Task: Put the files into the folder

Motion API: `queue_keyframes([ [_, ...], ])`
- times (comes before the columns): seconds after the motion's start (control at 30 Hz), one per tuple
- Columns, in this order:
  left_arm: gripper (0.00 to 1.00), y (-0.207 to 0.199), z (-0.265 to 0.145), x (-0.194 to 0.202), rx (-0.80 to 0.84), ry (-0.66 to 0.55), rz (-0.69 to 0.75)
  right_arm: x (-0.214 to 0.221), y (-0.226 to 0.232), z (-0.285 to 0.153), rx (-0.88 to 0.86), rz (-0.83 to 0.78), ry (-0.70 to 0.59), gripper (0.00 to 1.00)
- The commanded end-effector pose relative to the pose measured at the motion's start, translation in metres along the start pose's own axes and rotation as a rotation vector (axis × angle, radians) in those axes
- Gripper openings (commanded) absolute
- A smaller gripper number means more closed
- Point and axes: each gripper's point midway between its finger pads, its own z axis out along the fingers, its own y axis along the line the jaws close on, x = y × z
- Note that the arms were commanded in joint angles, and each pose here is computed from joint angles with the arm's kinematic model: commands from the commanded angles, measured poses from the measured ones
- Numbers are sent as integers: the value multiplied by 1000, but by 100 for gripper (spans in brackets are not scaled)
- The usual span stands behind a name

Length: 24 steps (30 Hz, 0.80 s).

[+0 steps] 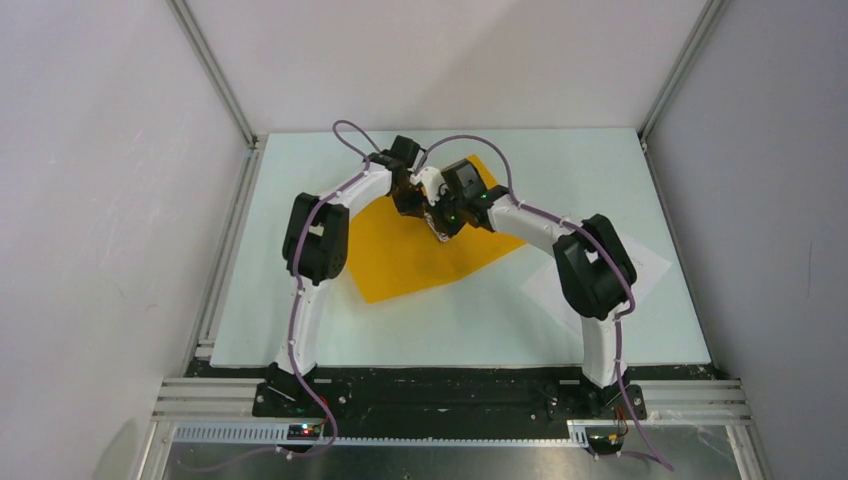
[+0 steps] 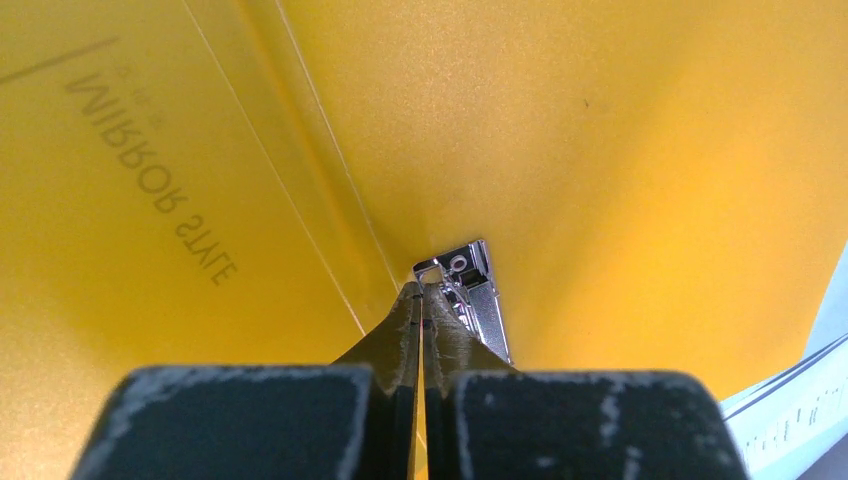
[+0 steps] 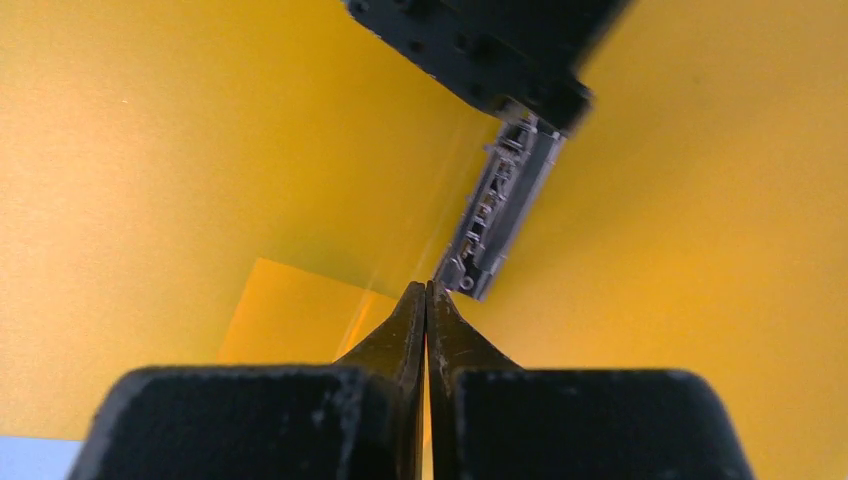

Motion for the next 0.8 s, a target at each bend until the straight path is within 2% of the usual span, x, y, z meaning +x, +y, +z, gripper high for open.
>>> queue_keyframes([
  [0.0,0,7,9,16,-26,52,-22,-10,0,16,21,-28,-7,0],
  [0.1,0,9,10,15,-29,53,-26,-7,2,23,12,-6,16,0],
  [0.27,0,11,10,12,-28,49,-31,6,3,32,37,6,78,6],
  [0.77,0,12,10,9,-30,44,-33,26,-4,41,60,-3,156,9],
])
